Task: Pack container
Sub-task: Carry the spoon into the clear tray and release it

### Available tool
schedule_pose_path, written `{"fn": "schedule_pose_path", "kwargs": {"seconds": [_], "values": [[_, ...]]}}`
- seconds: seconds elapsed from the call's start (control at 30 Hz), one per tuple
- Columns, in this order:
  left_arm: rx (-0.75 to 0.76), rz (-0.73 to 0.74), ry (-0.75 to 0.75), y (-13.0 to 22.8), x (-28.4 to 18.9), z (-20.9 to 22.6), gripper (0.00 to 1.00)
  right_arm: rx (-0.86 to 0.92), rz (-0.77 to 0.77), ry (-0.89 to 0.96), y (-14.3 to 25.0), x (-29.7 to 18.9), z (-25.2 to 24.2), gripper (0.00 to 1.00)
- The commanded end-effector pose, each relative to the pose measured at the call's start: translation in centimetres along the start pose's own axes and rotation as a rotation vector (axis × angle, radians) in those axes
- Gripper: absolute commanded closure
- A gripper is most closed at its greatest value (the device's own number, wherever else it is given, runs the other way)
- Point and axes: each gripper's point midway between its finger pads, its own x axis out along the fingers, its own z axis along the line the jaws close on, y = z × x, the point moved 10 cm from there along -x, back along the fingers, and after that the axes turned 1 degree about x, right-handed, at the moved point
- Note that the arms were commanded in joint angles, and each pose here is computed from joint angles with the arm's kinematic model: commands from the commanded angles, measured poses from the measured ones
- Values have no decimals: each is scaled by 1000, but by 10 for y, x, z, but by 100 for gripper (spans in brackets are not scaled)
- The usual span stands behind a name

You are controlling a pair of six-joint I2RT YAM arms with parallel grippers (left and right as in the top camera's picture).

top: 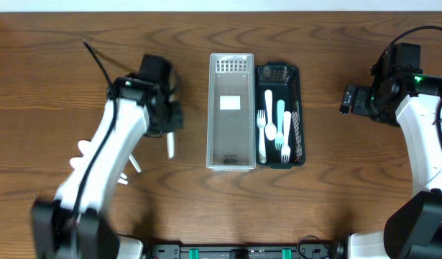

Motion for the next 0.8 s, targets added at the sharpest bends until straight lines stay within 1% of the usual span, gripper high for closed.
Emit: {"fn": "schedule_pose_path", "kwargs": {"seconds": [0.0, 0.07, 0.13, 0.23, 0.33, 0.53, 0.7, 0.73, 0.77], "values": [[87, -147, 95, 8, -49, -39, 94, -11, -1, -4, 0, -1, 0, 1], [143, -211, 155, 12, -62, -62, 94, -11, -1, -4, 0, -1, 0, 1], [194, -251, 201, 15, -65, -83, 94, -11, -1, -4, 0, -1, 0, 1], [240, -262, 226, 15, -54, -107, 94, -11, 3, -3, 1, -1, 0, 1], [261, -209, 211, 12, -26, -122, 94, -11, 4, -3, 1, -1, 0, 1], [265, -43, 123, 8, 41, -129, 94, -11, 4, -5, 1, -1, 0, 1], [267, 32, 95, 10, 69, -130, 94, -12, 6, -19, 1, -1, 2, 1], [267, 33, 94, 10, 70, -130, 92, -12, 6, -19, 1, -1, 2, 1], [267, 33, 94, 10, 70, -130, 87, -12, 6, -19, 1, -1, 2, 1]]}}
